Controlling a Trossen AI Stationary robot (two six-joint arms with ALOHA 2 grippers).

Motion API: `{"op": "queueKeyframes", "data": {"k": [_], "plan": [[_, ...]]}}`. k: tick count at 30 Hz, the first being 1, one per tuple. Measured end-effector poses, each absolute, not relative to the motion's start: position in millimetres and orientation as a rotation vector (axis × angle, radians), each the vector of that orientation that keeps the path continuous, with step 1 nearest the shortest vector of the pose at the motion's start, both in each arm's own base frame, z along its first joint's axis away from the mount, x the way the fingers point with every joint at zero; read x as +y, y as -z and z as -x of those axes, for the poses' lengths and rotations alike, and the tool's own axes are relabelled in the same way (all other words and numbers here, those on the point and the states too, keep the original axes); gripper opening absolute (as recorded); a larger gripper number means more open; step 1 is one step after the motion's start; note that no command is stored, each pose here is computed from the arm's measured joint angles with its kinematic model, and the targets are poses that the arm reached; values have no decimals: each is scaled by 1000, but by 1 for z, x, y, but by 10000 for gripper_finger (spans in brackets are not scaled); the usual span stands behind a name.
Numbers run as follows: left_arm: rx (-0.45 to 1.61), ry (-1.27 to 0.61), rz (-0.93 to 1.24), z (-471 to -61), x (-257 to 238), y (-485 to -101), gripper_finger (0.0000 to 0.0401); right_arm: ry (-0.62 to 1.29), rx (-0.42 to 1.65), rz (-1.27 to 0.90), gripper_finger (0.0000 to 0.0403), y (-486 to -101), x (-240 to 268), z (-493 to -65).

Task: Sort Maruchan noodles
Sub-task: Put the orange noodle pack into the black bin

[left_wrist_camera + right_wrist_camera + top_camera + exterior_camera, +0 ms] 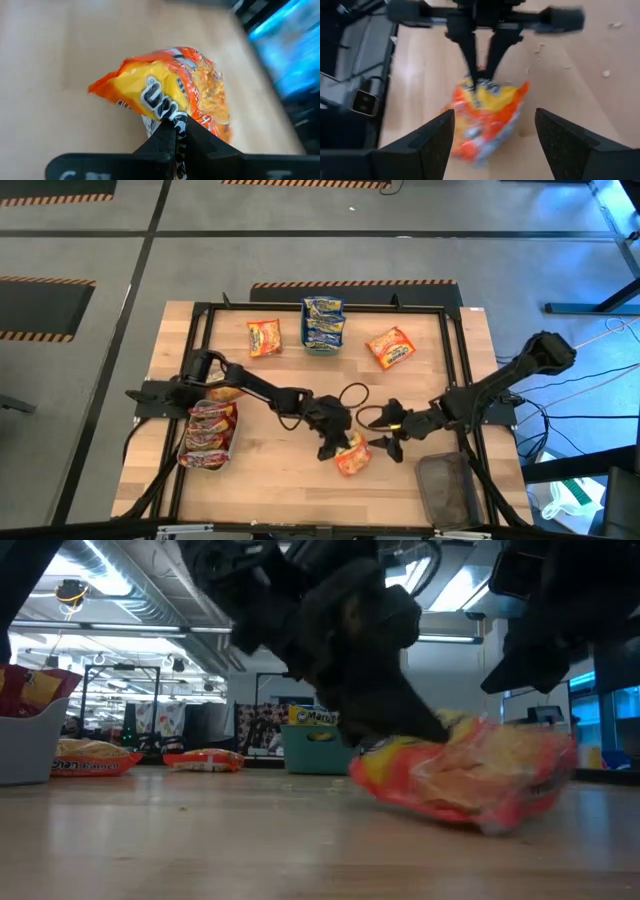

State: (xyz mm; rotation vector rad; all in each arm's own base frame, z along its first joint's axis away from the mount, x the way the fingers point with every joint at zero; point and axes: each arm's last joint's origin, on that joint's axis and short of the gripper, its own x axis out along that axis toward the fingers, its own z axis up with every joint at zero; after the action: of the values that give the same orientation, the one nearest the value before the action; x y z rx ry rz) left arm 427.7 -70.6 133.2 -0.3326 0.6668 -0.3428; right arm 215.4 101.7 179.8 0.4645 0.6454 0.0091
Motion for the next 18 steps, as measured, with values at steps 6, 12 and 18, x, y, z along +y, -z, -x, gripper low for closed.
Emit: {"op": "queueKeyframes", "data": {"k": [6, 12, 18], "plan": [[730, 187, 5, -432, -89, -150, 6, 24, 648, -550, 264, -179, 88, -224], [738, 121, -139, -434, -100, -161, 6, 66, 725, -620, 306, -163, 79, -233], [732, 111, -144, -433, -99, -168, 7, 15, 758, -611, 358, -148, 84, -242]]}}
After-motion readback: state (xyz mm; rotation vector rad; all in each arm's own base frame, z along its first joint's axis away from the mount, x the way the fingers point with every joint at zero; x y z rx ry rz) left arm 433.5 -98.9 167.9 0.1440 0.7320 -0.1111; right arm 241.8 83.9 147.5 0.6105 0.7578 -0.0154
